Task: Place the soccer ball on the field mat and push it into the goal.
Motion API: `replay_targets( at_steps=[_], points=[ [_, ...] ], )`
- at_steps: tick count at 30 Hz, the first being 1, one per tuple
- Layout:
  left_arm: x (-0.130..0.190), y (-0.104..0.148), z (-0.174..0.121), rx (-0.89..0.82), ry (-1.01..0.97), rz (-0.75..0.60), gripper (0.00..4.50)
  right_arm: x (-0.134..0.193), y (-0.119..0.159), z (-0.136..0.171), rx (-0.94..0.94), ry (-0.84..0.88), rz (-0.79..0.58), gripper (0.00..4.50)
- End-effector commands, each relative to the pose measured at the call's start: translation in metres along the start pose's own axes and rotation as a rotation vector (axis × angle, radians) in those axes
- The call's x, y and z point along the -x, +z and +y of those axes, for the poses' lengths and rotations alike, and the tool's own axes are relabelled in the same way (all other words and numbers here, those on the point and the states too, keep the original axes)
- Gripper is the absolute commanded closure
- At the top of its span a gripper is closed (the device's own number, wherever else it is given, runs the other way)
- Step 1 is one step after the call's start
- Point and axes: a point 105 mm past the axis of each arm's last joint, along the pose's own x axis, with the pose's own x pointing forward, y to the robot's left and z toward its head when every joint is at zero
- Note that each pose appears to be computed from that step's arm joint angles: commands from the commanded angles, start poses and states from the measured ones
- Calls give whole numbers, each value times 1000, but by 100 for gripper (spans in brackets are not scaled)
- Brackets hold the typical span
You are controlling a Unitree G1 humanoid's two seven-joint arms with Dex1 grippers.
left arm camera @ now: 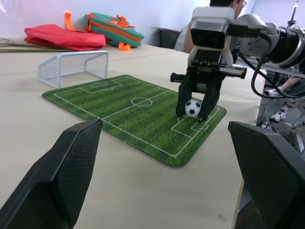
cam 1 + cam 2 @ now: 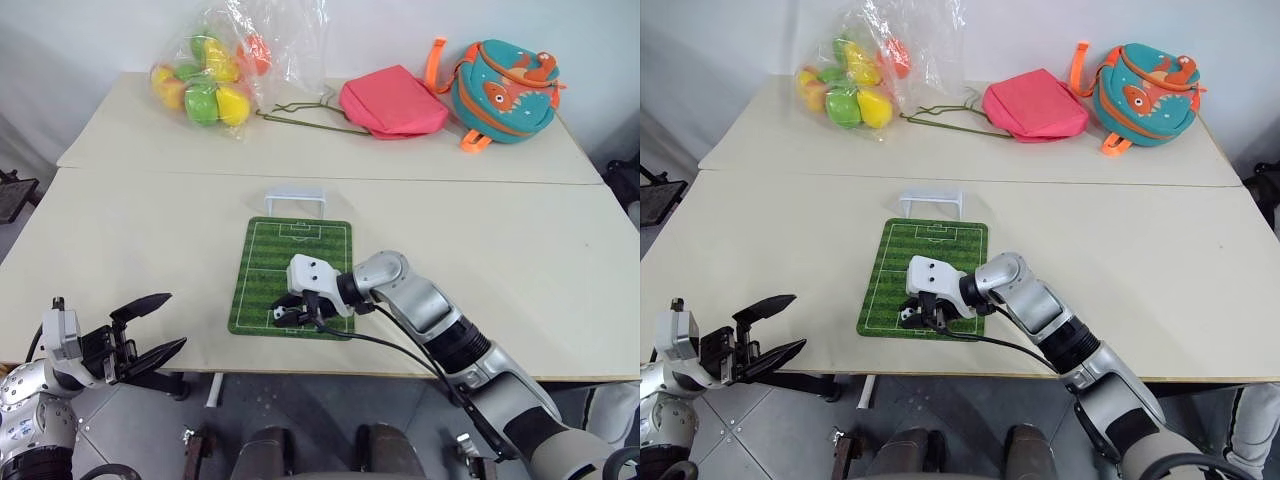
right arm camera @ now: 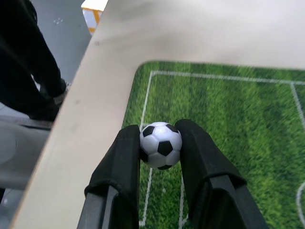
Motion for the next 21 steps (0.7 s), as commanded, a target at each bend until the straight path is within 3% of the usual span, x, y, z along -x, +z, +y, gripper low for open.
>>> replay_targets(
  at_steps=[1,10,11,14,21],
  points=[
    [1,10,-1,-50,12,-18,0,1,5,-4,42,0,-9,366],
    [-2,12,-1,-60,24,-20,0,2,-7,-3,27,14,4,366],
    [-2,12,-1,-60,25,-20,0,2,-7,-2,26,17,4,310],
    [-4,13,1,-64,26,-22,0,2,-3,-2,33,17,-13,232],
    [-8,14,5,-67,25,-26,0,3,4,-2,46,22,-31,232]
  ],
)
